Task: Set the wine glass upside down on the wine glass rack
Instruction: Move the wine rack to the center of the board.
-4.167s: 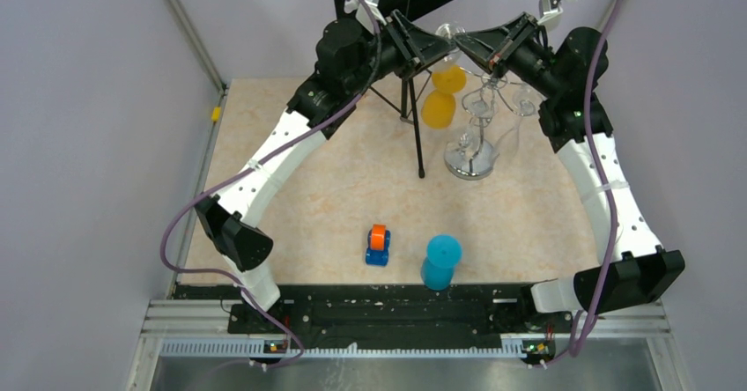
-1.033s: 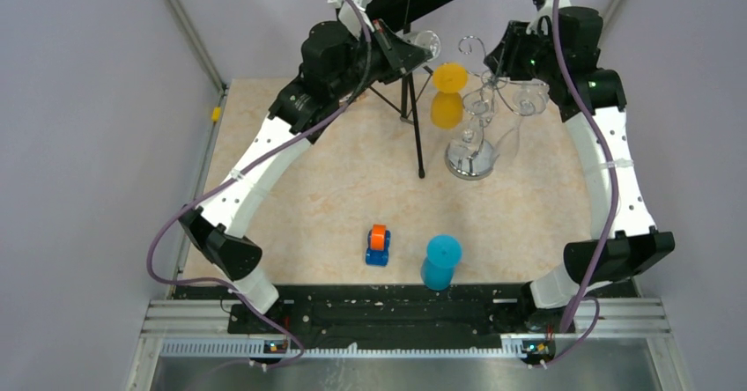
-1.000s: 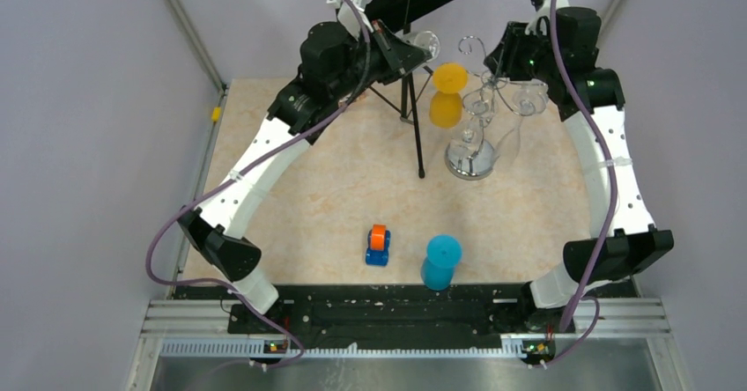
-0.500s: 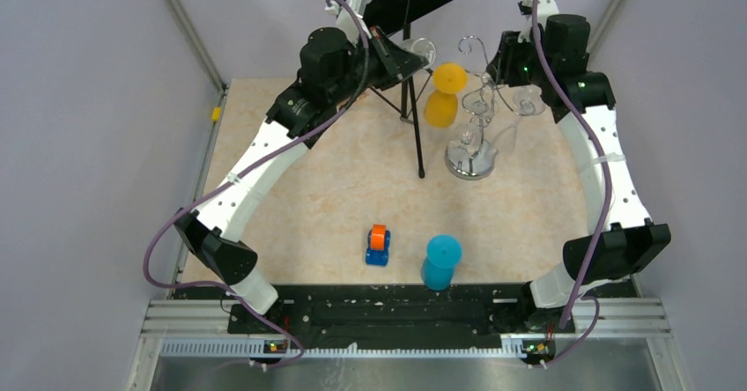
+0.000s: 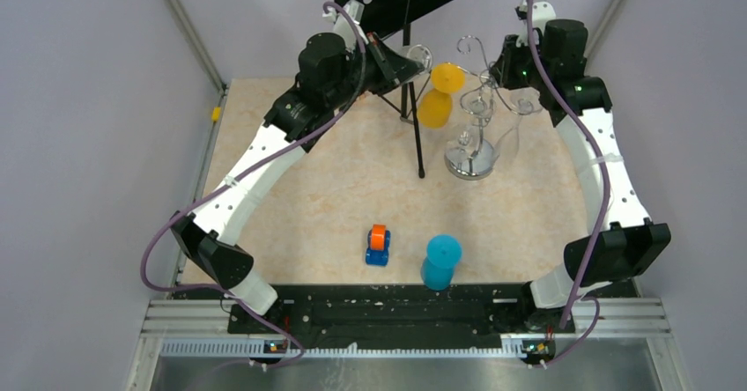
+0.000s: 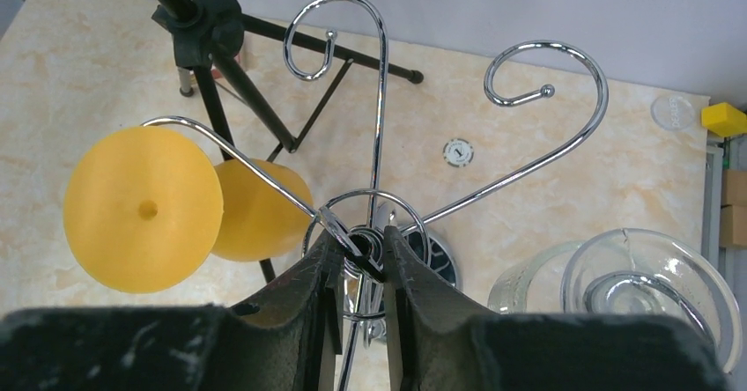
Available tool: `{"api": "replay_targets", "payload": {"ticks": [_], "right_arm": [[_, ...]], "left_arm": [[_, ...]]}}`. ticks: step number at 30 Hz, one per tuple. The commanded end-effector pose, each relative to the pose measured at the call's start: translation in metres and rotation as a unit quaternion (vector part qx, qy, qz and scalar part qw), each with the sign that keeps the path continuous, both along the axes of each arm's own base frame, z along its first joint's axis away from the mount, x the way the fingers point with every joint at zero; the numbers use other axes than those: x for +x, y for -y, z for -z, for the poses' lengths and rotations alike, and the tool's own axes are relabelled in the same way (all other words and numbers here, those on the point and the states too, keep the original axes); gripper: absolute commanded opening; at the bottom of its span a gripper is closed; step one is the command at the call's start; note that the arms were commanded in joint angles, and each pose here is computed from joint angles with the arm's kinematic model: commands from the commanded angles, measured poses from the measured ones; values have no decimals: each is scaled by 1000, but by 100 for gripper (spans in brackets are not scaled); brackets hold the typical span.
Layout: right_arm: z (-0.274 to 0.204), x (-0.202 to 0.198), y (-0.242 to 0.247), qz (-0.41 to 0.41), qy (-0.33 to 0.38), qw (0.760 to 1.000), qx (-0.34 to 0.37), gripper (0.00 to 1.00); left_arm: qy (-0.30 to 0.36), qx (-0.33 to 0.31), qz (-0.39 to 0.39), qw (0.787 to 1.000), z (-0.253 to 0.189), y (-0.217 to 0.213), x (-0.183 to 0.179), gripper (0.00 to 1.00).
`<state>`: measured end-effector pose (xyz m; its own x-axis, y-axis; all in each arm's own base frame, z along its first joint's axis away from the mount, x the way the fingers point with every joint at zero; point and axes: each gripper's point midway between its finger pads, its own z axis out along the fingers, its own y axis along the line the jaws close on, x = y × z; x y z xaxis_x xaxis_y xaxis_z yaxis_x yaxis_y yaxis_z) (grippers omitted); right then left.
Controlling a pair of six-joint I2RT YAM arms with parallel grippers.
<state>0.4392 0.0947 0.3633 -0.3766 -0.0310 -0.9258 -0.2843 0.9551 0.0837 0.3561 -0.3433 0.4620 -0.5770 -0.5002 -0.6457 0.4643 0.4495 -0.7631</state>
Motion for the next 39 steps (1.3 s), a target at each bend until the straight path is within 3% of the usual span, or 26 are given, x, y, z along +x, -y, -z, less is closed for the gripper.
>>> {"api": "replay_targets", "payload": {"ticks": [1, 8, 26, 39], "right_arm": [[-24, -6, 0, -9, 49, 999, 1, 6], [-29, -13, 1, -9, 61, 998, 3, 0], [-49, -46, -5, -57, 88, 994, -12, 0], [-66, -64, -12, -80, 87, 993, 24, 0]], "left_arm": [[72, -56, -2, 996, -59, -15, -16, 0], [64, -60, 7, 996, -57, -11, -16, 0], [52, -64, 6, 997, -53, -11, -15, 0], [49, -63, 3, 997, -53, -13, -15, 0]]}}
